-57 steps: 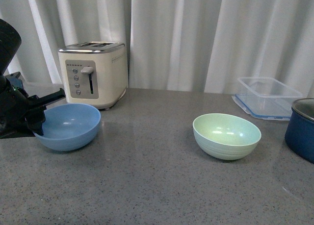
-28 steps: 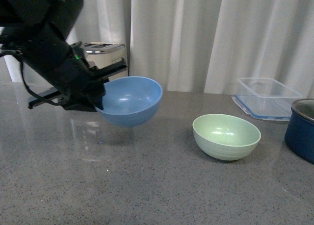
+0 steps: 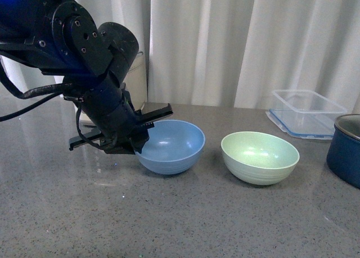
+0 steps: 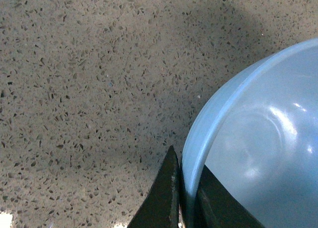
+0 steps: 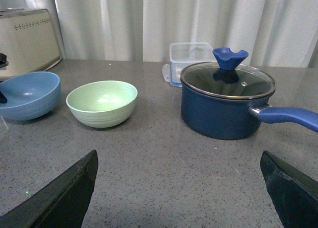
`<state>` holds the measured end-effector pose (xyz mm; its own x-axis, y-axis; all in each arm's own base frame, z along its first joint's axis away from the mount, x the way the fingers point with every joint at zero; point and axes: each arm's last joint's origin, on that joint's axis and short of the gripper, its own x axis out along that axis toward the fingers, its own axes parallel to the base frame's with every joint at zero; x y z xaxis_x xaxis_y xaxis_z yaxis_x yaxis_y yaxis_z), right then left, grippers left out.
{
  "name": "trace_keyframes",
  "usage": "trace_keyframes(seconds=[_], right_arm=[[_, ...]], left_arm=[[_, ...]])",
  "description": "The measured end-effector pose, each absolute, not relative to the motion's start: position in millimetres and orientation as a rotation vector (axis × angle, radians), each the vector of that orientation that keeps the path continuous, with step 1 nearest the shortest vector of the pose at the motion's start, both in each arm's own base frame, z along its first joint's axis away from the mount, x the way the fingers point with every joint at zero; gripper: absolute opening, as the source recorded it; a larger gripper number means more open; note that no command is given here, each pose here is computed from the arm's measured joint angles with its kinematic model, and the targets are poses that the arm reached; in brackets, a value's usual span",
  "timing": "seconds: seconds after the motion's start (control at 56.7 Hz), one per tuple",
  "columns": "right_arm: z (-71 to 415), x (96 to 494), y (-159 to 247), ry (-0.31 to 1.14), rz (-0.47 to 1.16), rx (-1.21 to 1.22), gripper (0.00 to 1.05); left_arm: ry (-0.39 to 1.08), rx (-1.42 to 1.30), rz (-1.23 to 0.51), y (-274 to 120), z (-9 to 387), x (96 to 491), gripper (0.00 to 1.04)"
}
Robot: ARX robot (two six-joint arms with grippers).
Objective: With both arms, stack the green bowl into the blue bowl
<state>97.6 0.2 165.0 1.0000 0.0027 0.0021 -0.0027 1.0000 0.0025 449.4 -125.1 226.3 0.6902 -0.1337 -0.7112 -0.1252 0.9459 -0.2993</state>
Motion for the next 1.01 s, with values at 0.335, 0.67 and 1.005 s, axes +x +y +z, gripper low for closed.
trace_keyframes(seconds=[0.335, 0.67, 1.005], right_arm=[[165, 98, 0, -0.002, 0.003, 0.002, 0.95], [165, 98, 0, -0.002, 0.002, 0.002, 0.95], [165, 98, 0, -0.002, 0.003, 0.002, 0.95]], left_arm=[[0.797, -0.342, -0.030, -129, 234, 449, 0.45], [0.246, -0.195, -0.084, -97, 319, 377, 0.96], [-0.009, -0.025, -0.010, -45, 266, 277, 0.39]])
